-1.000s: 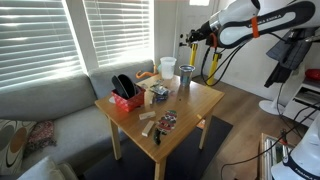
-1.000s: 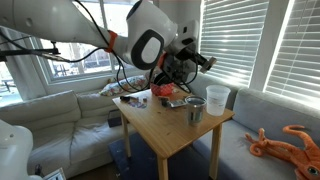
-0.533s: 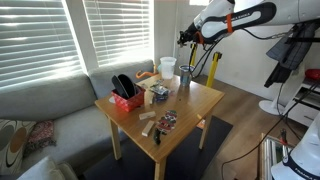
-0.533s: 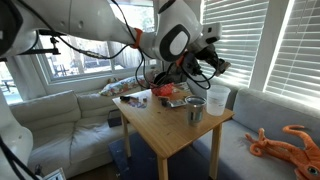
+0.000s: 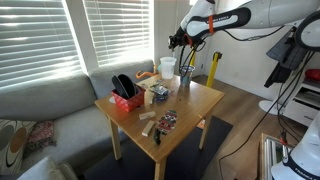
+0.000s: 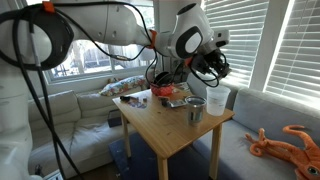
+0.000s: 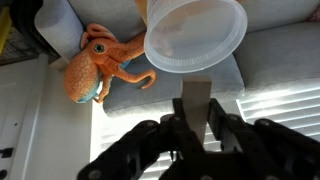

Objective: Pick up a wooden block and put it in the frost cold cup

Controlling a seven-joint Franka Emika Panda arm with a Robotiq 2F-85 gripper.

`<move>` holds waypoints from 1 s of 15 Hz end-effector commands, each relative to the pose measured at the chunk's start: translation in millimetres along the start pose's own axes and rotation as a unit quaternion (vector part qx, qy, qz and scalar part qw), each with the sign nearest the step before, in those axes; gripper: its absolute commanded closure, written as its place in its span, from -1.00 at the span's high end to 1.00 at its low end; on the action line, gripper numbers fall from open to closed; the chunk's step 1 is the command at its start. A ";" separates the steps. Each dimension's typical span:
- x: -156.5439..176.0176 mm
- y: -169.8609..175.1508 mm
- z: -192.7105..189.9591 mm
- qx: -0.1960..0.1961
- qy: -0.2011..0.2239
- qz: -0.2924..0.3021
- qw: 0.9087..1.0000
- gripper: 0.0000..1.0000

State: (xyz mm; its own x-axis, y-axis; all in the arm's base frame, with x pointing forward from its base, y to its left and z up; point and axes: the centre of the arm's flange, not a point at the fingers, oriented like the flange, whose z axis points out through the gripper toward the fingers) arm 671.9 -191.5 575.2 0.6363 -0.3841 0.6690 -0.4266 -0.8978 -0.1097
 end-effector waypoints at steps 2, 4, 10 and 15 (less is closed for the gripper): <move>15.8 -17.5 26.1 0.006 -0.035 -0.015 0.999 -0.86; 13.6 -19.4 34.5 0.008 -0.046 -0.019 0.999 -0.86; 1.0 -24.9 61.5 0.017 -0.089 -0.021 0.996 -0.86; 0.5 -16.8 67.4 0.012 -0.096 -0.013 0.995 0.50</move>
State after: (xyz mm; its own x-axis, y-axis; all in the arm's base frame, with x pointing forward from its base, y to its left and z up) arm 715.4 -183.8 520.4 0.7559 -0.3826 0.5313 -0.3946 -0.9138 -0.0965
